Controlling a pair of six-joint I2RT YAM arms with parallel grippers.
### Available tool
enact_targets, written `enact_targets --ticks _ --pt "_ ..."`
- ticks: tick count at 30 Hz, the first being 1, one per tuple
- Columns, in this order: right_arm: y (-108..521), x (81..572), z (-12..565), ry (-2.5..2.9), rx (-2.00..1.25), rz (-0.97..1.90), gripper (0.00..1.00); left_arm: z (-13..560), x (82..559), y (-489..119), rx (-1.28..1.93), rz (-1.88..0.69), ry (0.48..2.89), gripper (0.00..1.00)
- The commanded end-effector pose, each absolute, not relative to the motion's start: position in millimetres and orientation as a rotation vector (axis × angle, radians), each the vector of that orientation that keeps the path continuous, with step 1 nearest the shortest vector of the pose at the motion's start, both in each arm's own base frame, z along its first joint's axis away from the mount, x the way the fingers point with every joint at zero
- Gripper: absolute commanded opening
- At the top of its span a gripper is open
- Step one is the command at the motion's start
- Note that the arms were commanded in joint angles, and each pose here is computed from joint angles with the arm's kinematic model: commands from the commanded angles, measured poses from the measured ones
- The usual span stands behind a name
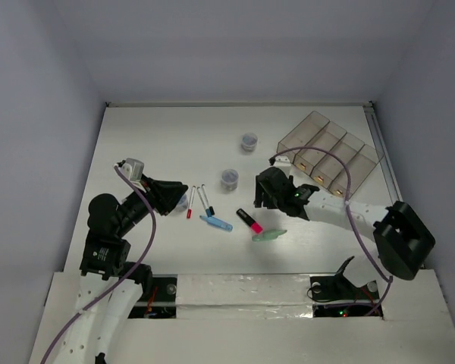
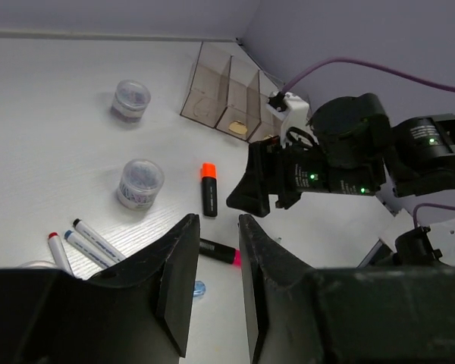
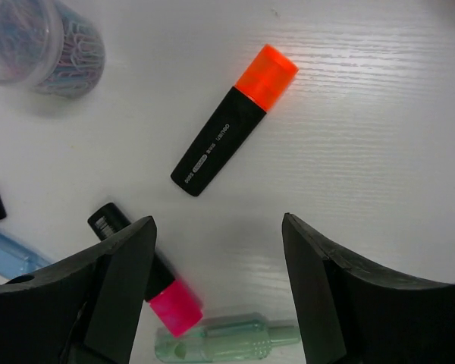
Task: Sort the stationery into containers
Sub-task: Pick up the pen from the center of the board.
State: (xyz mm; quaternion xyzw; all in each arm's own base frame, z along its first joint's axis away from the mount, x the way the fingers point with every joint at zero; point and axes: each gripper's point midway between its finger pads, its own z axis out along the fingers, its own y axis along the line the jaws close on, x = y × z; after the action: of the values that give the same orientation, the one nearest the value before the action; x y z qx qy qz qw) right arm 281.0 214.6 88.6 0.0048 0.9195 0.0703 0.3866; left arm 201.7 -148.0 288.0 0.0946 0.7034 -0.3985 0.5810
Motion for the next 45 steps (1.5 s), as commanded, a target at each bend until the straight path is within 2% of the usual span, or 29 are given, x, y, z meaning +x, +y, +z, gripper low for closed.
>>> enact_targets --ticks 1,2,6,9,14,17,18,23,24,26,27,29,31,38,44,45 --pt "229 310 97 2.292 0.083 0.24 0.73 293 204 -147 0.226 -0.916 1.607 0.24" --pt "230 314 96 2.294 0.096 0.243 0.73 293 204 -146 0.222 -0.912 1.607 0.25" --pt "232 330 73 2.327 0.121 0.208 0.71 293 205 -146 0.217 -0.908 1.606 0.42" --pt "237 342 69 2.331 0.123 0.193 0.7 294 203 -147 0.223 -0.912 1.603 0.49" --pt "244 353 50 2.358 0.102 0.151 0.68 293 203 -147 0.221 -0.914 1.605 0.53" --pt "238 357 41 2.377 0.098 0.063 0.6 292 203 -149 0.227 -0.92 1.608 0.54" --pt "236 357 39 2.382 0.09 0.045 0.51 293 203 -149 0.227 -0.92 1.607 0.54" --pt "227 362 32 2.388 0.046 -0.064 0.51 292 203 -149 0.226 -0.92 1.61 0.55" --pt "224 361 24 2.403 0.025 -0.099 0.4 293 203 -149 0.228 -0.918 1.607 0.55" --pt "222 362 22 2.406 0.007 -0.132 0.26 293 203 -149 0.226 -0.919 1.608 0.55" --pt "222 363 23 2.403 0.005 -0.135 0.24 292 203 -149 0.225 -0.919 1.612 0.55" --pt "225 366 30 2.382 0.011 -0.113 0.15 291 204 -149 0.223 -0.92 1.615 0.55" --pt "230 374 54 2.324 0.024 -0.06 0.12 290 205 -149 0.221 -0.918 1.619 0.55" --pt "215 410 161 2.097 0.126 0.088 0.12 288 207 -149 0.218 -0.919 1.632 0.56" --pt "151 464 210 1.99 0.26 0.119 0.13 288 207 -149 0.217 -0.915 1.63 0.56" --pt "144 474 201 2.008 0.268 0.093 0.14 289 206 -149 0.218 -0.918 1.628 0.56"
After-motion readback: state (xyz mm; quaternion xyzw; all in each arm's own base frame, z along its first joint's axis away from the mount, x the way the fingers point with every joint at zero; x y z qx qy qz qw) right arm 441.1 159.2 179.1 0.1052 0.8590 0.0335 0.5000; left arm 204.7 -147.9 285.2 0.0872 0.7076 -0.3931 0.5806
